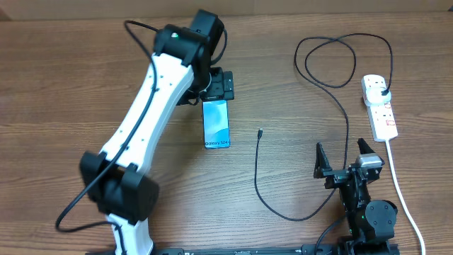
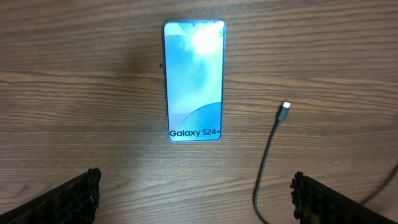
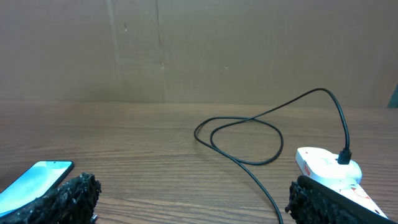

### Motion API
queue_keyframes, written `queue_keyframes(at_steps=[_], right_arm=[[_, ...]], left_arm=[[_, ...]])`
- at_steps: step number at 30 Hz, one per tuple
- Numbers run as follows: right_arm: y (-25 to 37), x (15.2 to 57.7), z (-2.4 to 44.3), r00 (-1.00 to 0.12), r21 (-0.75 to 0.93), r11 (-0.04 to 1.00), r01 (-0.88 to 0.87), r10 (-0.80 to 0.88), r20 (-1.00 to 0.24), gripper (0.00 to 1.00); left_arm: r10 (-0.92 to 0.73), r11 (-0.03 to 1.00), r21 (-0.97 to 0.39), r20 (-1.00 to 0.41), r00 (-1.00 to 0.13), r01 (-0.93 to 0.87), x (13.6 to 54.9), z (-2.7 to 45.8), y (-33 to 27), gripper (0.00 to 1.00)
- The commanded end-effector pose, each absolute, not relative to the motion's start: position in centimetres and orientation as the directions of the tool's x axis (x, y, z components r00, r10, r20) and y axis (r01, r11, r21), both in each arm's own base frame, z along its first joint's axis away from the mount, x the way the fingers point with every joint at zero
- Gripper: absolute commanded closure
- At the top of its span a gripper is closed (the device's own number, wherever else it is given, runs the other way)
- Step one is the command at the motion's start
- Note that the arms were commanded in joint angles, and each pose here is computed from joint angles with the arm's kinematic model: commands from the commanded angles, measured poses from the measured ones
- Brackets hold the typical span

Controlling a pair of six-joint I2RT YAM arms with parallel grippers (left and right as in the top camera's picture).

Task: Plug charger to phone and switch on socket
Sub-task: 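Lower the left gripper and align it over the phone's top edge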

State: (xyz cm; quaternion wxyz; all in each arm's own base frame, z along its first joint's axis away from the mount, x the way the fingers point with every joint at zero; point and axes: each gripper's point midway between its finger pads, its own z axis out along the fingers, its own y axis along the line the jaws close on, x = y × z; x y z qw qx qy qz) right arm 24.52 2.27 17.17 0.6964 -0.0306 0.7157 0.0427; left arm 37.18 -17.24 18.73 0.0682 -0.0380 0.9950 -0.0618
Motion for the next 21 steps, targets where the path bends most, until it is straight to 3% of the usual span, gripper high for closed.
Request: queue_keyframes(at_steps=[1,10,21], right_arm=[[2.0,24.6,17.0,-0.026,0.017,0.996,-0.091,0.015,-1.0,0.0],[2.0,24.6,17.0,-0.026,0.017,0.996,-0.091,0.015,-1.0,0.0],[2.0,24.6,17.0,-0.026,0.017,0.996,-0.091,0.015,-1.0,0.0]], left_arm=[[-0.054,0.993,-0.115,-0.129,-0.99,-0.04,36.3,18.6,-17.1,0.0],[-0.116,0.985,-0.143,-0.163,-0.98,-0.093,38.3,14.2,-18.0,0.0],[-0.12,0.982,-0.166,-0.203,-0.972,-0.087,39.4,14.0,-18.4,0.0]])
